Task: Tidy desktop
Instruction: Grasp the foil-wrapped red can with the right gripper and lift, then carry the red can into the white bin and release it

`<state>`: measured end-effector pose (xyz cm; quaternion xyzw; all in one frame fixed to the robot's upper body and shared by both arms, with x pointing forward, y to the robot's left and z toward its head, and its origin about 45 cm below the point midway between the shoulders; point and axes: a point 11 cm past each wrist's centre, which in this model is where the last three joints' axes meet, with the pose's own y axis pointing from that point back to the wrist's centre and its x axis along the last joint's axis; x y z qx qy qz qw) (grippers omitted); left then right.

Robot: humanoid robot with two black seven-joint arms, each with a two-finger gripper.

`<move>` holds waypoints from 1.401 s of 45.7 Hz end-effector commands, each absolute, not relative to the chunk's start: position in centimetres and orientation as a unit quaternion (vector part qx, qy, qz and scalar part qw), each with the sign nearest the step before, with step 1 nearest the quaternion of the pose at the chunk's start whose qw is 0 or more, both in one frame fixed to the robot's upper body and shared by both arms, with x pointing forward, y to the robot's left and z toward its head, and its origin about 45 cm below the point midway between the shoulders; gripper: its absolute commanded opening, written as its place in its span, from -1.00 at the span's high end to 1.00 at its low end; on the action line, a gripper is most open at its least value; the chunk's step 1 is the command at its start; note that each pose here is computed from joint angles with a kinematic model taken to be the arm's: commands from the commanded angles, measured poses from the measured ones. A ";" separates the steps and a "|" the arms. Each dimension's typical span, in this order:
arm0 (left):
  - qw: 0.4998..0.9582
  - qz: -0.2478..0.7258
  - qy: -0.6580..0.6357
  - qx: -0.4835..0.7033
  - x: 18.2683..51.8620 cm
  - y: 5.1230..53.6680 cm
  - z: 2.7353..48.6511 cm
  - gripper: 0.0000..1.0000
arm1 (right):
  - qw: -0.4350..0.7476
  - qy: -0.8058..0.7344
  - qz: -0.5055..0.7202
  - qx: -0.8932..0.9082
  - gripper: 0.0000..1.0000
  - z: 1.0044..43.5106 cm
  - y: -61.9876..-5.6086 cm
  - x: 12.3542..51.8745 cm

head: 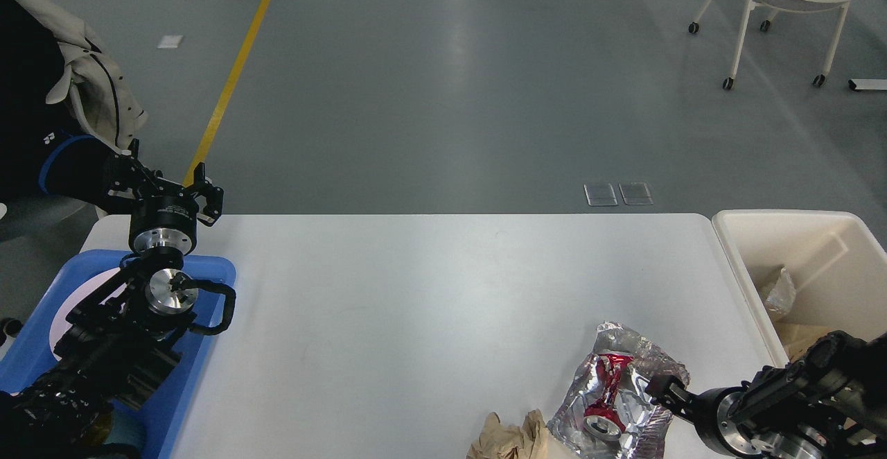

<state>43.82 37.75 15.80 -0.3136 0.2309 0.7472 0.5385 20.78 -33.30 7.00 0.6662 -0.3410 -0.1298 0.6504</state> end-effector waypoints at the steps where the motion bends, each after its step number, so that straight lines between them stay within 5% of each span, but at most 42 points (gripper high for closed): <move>1: 0.539 0.747 0.231 -0.313 43.8 37.7 15.8 -0.95 | 0.648 -0.343 -0.119 0.669 0.31 5.8 -32.9 20.4; 6: 0.538 0.747 0.231 -0.314 43.8 37.7 15.8 -0.95 | 0.651 -0.342 -0.115 0.668 0.66 5.6 -32.8 20.2; 8: 0.539 0.747 0.231 -0.313 43.8 37.7 15.8 -0.95 | 0.650 -0.340 -0.115 0.670 1.00 5.7 -32.7 20.1; 40: 0.539 0.747 0.231 -0.313 43.8 37.7 15.8 -0.95 | 0.667 -0.377 -0.063 0.639 1.00 7.1 -34.5 20.9; 46: 0.538 0.747 0.230 -0.314 43.8 37.8 15.8 -0.95 | 0.677 -0.383 0.000 0.628 1.00 11.4 -36.0 24.9; 57: 0.539 0.747 0.231 -0.313 43.8 37.7 15.8 -0.95 | 0.640 -0.388 0.088 0.657 1.00 25.5 -33.9 34.0; 64: 0.539 0.747 0.231 -0.313 43.8 37.7 15.8 -0.95 | 0.612 -0.269 0.032 0.743 1.00 31.2 -28.4 34.3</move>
